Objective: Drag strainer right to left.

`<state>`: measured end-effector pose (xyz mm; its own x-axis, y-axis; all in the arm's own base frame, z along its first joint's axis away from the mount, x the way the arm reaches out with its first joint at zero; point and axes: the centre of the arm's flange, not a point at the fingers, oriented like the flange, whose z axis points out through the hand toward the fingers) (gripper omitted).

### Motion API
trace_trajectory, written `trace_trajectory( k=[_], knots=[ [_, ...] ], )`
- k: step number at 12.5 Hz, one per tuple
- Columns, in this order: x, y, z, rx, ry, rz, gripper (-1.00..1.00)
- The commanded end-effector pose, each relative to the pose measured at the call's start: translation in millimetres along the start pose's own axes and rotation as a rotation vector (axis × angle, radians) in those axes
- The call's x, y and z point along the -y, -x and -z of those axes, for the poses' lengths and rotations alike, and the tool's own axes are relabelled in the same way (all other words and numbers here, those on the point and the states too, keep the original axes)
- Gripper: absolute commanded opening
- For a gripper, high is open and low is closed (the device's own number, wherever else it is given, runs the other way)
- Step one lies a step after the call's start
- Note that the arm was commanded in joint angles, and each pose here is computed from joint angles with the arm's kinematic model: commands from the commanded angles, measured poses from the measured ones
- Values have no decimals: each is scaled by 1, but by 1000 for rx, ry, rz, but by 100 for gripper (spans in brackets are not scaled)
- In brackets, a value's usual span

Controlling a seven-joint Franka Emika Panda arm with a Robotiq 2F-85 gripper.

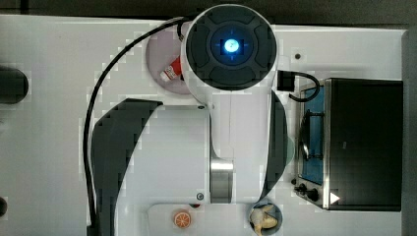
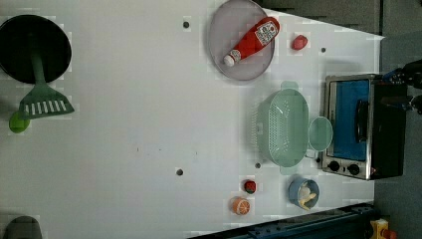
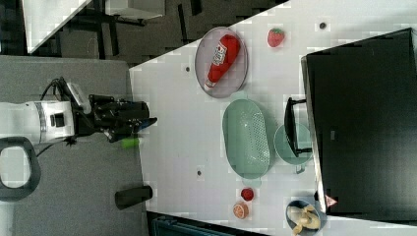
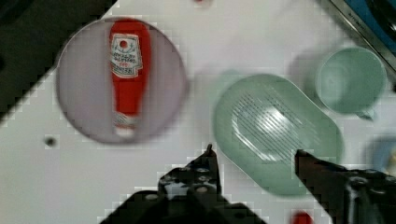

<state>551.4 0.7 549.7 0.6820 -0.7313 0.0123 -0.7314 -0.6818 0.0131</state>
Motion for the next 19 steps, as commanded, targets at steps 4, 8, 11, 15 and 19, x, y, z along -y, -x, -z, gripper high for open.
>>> trace_trajectory(
  k=[4,8,11,15,19],
  knots=[
    [-153,87,50,27,2,-118,100],
    [-132,78,-24,85,83,-181,100],
    [-112,63,-103,93,116,-324,100],
    [-87,49,-200,65,106,-451,100],
    [-67,43,-280,29,54,-465,100]
  ],
)
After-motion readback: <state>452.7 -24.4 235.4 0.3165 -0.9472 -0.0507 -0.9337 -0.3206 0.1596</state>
